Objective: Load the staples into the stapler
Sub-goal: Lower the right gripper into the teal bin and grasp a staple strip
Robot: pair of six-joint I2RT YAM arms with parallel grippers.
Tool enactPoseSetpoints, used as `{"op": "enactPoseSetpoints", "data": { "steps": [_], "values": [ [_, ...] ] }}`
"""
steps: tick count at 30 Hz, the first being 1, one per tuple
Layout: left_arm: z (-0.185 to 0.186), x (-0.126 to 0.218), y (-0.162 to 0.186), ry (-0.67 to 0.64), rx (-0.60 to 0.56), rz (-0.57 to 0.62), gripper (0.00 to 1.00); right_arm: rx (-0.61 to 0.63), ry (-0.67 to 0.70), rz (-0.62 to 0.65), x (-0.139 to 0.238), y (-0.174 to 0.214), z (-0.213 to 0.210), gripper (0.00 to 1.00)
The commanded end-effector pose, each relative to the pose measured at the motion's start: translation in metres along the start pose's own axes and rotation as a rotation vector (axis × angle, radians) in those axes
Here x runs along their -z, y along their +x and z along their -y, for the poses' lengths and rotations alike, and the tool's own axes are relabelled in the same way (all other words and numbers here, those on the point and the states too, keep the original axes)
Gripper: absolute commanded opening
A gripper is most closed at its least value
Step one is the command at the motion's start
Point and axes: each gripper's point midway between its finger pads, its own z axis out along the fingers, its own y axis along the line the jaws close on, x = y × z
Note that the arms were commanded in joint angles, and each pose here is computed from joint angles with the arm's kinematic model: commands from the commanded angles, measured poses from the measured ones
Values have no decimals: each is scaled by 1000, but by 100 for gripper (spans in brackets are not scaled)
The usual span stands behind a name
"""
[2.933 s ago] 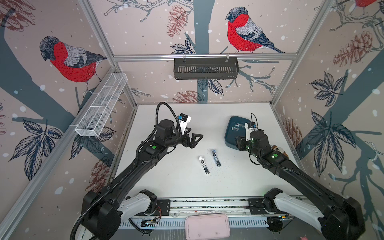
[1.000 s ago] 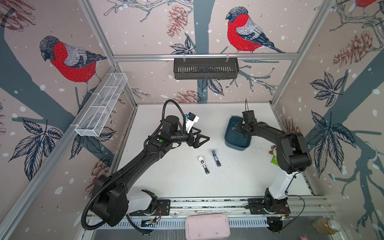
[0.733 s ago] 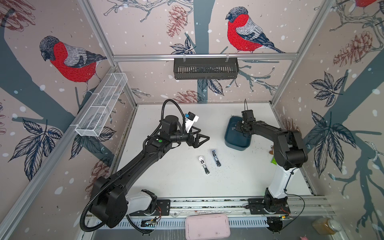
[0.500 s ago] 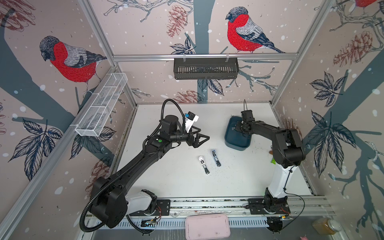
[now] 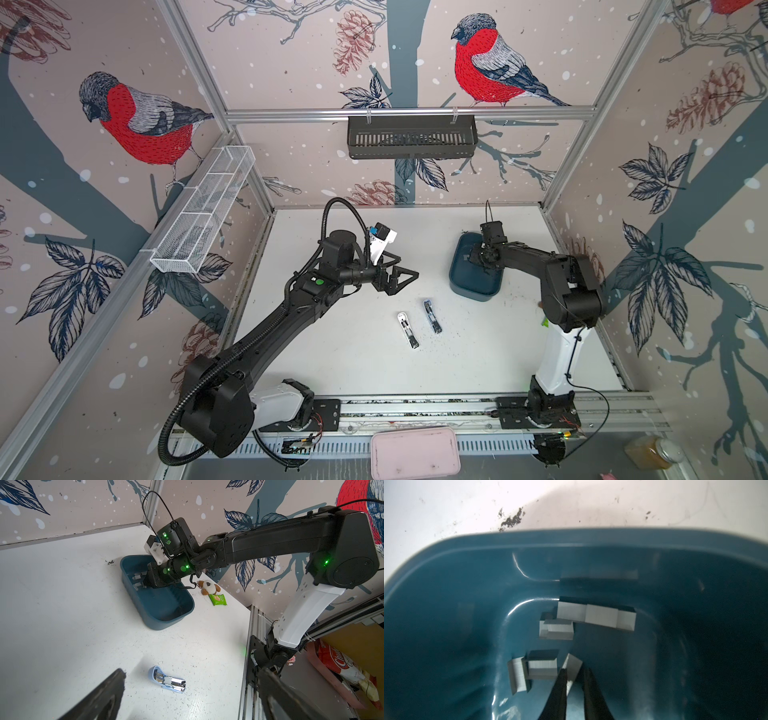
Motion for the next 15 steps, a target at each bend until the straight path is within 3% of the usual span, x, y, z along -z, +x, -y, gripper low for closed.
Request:
{"op": "enactPoseSetpoints", "data": {
  "steps": [1, 15],
  "values": [
    [3, 2, -6, 1, -33, 12, 99, 0, -1, 1, -3, -1, -3, 18],
    [3, 3, -7, -3, -37, 12, 99, 29, 50, -18, -5, 17, 8, 8]
  ]
}}
